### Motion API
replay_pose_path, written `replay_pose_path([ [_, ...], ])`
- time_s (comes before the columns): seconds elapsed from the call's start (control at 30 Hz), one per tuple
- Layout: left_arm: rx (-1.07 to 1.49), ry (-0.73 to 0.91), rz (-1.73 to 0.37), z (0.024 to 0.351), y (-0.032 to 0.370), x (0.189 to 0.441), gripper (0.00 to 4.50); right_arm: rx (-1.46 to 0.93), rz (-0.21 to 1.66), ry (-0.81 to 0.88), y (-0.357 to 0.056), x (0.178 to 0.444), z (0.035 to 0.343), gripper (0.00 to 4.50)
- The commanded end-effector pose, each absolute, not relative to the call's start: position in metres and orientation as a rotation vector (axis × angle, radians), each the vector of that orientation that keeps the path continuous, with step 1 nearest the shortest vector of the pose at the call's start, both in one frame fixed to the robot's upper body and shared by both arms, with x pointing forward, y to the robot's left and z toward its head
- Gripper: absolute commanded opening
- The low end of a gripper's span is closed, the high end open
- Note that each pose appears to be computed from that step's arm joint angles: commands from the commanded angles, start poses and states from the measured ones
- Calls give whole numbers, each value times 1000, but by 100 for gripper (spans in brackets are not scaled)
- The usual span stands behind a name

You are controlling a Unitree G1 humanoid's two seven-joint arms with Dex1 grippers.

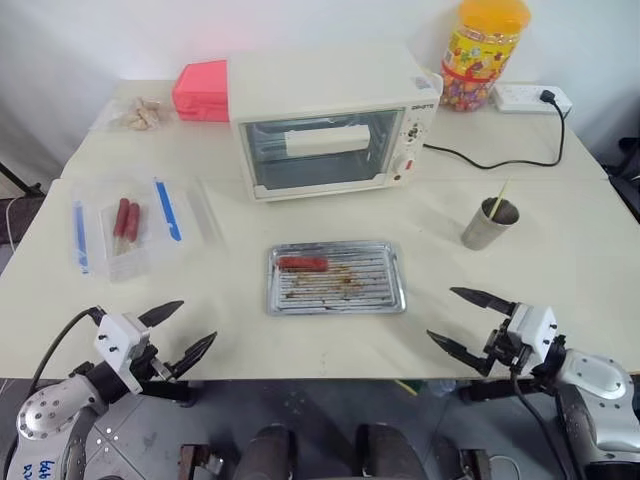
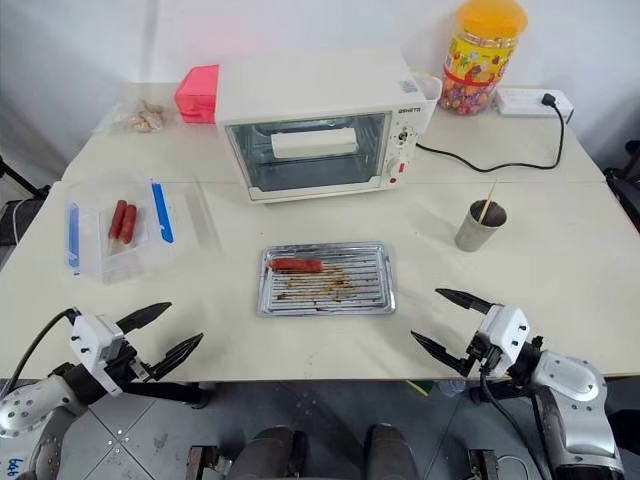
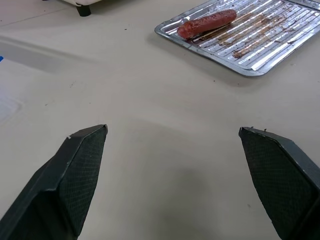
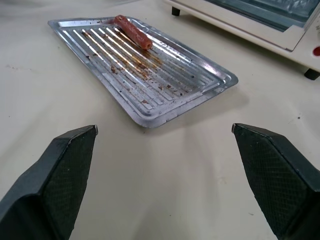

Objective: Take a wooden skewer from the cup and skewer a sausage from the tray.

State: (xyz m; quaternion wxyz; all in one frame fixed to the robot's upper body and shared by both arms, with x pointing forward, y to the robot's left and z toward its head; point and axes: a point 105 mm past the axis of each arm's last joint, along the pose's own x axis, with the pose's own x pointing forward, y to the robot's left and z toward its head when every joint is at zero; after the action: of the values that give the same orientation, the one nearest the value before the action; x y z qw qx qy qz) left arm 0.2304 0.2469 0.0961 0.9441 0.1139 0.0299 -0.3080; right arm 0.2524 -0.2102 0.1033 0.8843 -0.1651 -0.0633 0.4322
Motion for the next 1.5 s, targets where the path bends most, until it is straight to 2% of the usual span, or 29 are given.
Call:
replay_pose_path([
  [0.03, 247, -7, -687, 118, 235, 235, 448, -371, 874, -186, -217, 254, 120, 450],
  [0.1, 217, -53, -729, 133, 226, 243, 448, -377, 839, -193, -228, 253, 132, 450],
  [0.3, 163, -128, -1070, 169, 181, 247, 448, -433, 617, -158, -291, 242, 159, 450],
  [0.43, 181, -144, -1233, 177, 156, 251, 448, -417, 485, -117, -323, 235, 161, 450],
  [0.57, 178, -149, -1321, 180, 141, 253, 448, -397, 481, -66, -333, 235, 160, 450],
  [0.7, 176, -135, -1327, 178, 140, 255, 448, -333, 546, -9, -338, 258, 196, 450],
  [0.87, 159, -136, -1314, 176, 139, 253, 448, -392, 696, 224, -333, 291, 233, 450],
  [1.0, 151, -143, -1300, 174, 136, 252, 448, -442, 577, 304, -336, 337, 260, 450],
  [1.1, 142, -149, -1286, 173, 133, 251, 448, -433, 497, 397, -331, 367, 267, 450],
  [1.2, 133, -154, -1271, 173, 131, 250, 448, -373, 491, 418, -321, 383, 272, 450],
  [1.5, 117, -148, -1238, 171, 131, 244, 448, -285, 538, 476, -303, 395, 271, 450],
])
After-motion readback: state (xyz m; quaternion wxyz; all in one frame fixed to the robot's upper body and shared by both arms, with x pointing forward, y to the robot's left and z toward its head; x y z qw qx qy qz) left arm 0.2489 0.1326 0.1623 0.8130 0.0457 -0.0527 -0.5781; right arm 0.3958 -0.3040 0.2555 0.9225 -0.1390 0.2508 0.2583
